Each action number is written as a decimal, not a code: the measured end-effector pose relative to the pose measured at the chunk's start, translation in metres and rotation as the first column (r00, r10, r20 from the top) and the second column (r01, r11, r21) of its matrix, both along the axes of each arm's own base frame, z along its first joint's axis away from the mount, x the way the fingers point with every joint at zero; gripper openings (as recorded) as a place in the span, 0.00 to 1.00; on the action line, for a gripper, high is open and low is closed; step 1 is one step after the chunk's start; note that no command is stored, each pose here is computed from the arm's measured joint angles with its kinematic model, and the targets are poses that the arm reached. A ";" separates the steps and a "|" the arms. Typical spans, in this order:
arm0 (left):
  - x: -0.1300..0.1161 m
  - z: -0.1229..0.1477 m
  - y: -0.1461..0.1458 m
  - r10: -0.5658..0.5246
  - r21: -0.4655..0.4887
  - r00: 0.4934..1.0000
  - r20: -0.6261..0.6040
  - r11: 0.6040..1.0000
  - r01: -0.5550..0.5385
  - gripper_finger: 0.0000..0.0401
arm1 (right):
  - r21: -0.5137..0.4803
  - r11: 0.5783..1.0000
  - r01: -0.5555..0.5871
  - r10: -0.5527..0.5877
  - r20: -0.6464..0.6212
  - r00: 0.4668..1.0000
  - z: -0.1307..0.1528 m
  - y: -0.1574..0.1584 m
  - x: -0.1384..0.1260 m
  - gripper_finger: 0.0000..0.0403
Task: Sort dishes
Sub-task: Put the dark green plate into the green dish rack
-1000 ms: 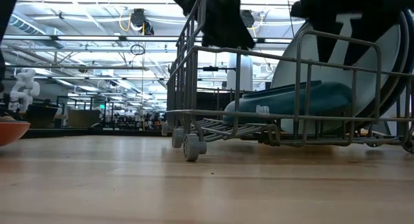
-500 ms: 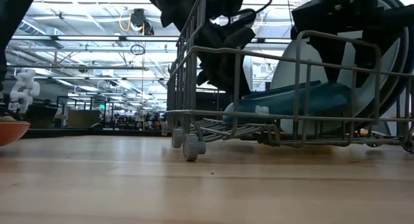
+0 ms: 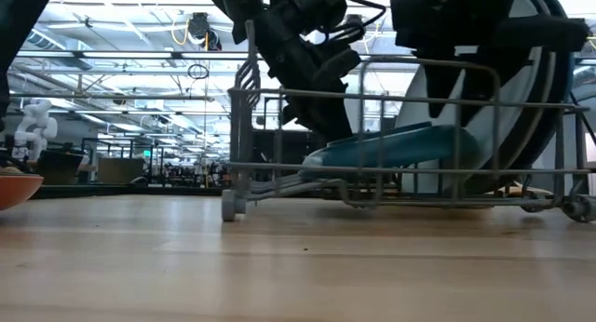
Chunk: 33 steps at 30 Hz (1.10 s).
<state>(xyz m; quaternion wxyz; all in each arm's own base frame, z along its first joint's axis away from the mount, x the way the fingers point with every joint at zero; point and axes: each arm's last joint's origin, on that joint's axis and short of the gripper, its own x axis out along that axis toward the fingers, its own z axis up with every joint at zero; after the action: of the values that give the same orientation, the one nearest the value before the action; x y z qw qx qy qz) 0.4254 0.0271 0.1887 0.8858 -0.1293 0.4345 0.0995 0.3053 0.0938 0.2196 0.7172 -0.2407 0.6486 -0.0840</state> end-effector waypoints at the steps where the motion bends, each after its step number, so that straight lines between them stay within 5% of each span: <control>1: 0.000 0.000 0.000 0.002 0.001 1.000 0.000 1.000 -0.002 0.24 | -0.013 1.000 0.001 -0.001 0.021 1.000 0.000 0.000 0.002 0.49; 12: 0.003 0.003 0.000 -0.016 0.019 0.999 0.037 1.000 0.015 0.24 | -0.186 0.978 0.097 -0.045 0.269 0.962 0.015 0.008 0.000 0.49; 24: -0.008 0.052 -0.010 -0.091 0.004 0.980 0.176 0.996 0.092 0.24 | -0.063 0.980 0.187 -0.142 0.431 0.891 0.052 0.017 -0.029 0.49; 29: -0.014 0.037 0.002 -0.048 -0.001 0.998 0.050 0.999 0.048 0.24 | 0.001 0.967 0.254 -0.229 0.437 0.870 0.057 0.015 -0.036 0.49; 33: -0.014 0.020 0.011 -0.006 -0.001 0.999 -0.038 1.000 0.006 0.24 | 0.089 0.955 0.282 -0.295 0.322 0.900 0.051 0.013 -0.038 0.49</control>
<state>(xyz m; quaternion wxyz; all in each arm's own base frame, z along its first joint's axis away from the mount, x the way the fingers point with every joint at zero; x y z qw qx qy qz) 0.4117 0.0380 0.2088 0.8776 -0.1267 0.4515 0.0992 0.2672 0.1064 0.2707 0.8003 -0.1100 0.5488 -0.2152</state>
